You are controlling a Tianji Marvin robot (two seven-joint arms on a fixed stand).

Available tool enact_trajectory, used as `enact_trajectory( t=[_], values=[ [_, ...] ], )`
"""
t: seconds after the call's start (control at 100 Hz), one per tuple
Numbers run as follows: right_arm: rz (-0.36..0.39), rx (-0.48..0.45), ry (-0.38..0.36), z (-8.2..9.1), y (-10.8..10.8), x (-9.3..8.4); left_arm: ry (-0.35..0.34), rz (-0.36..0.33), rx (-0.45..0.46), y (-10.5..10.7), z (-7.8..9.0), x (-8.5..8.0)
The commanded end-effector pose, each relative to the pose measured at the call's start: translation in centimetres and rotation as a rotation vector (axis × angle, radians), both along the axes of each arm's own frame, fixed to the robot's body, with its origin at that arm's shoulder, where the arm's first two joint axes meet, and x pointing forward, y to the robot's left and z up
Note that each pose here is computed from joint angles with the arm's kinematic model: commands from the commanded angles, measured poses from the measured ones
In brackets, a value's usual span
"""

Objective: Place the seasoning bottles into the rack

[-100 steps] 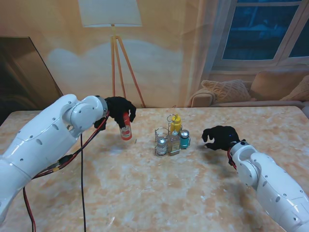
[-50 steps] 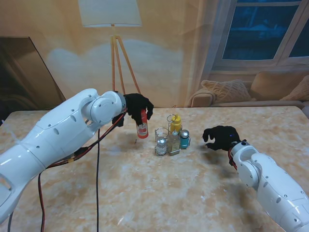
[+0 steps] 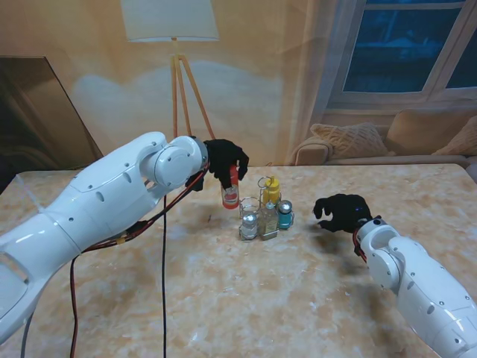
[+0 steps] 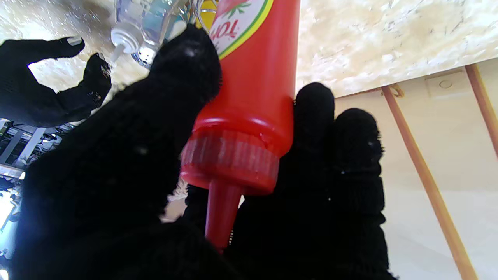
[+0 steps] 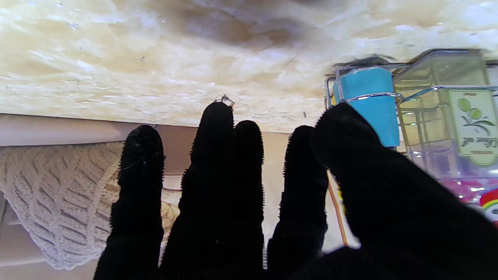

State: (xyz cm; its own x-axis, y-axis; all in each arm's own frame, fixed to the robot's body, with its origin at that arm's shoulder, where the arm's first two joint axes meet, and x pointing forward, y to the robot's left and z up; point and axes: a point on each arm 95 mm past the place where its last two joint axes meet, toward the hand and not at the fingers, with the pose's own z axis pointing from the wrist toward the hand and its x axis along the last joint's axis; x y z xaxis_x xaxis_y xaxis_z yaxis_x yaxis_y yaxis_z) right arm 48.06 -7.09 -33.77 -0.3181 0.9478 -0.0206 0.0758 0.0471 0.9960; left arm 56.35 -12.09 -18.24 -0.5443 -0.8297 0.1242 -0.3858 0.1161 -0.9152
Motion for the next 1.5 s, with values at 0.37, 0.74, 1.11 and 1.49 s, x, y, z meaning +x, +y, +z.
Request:
enact_trajectory(
  t=[0.37,0.74,1.11,1.49],
  values=[
    [0.006,-0.001,0.018,-0.5,0.3,-0.4,-0.024,0.022,-0.03,-2.4,0.8,0.5],
    [0.006,0.0,0.016,-0.5,0.2,-0.4,-0.015,0.04,-0.038,-3.9,0.5,0.8],
    [0.005,-0.001,0.015,-0.5,0.2,-0.4,0.001,0.047,-0.036,-4.7,-0.2,1.0],
    [0.005,-0.001,0.013,-0.5,0.1,-0.4,0.014,0.056,-0.03,-5.3,-1.2,1.3]
  ],
)
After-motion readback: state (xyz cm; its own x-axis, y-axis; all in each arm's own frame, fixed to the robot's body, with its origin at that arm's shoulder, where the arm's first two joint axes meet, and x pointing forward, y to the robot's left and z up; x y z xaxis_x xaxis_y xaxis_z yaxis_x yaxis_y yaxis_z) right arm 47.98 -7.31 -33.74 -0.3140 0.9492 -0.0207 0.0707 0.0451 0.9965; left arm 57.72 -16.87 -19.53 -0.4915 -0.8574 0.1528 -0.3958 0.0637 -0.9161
